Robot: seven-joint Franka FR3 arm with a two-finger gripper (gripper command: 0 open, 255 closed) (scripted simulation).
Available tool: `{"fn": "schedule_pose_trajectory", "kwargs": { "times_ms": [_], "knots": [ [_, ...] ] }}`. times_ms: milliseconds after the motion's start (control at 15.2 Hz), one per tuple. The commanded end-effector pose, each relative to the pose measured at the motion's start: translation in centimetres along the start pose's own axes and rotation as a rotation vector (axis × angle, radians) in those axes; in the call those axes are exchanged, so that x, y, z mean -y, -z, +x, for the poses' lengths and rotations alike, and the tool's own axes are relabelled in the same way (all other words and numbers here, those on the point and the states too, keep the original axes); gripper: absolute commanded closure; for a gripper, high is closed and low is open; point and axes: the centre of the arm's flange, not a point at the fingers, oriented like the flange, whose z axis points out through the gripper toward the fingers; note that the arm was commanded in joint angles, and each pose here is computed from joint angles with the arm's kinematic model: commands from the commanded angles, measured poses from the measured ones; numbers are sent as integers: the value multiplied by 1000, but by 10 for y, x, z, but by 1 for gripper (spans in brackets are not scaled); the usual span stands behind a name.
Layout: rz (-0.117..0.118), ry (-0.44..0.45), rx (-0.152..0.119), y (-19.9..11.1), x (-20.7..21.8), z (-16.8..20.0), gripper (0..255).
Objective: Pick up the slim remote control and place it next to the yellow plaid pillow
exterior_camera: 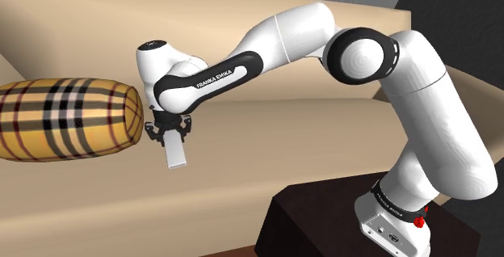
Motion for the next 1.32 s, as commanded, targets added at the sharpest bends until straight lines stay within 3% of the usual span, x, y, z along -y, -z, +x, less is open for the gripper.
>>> {"fn": "schedule_pose_trajectory", "kwargs": {
  "times_ms": [0,462,528,858,1122,1254],
  "knots": [
    [1,0,-1,-5,0,0,255],
    [1,0,-1,-5,0,0,255],
    [1,0,-1,-5,0,0,0],
    [1,0,-1,-5,0,0,0],
    [1,0,-1,45,-1,0,0],
    [1,0,-1,45,-1,0,0]
  ]
}}
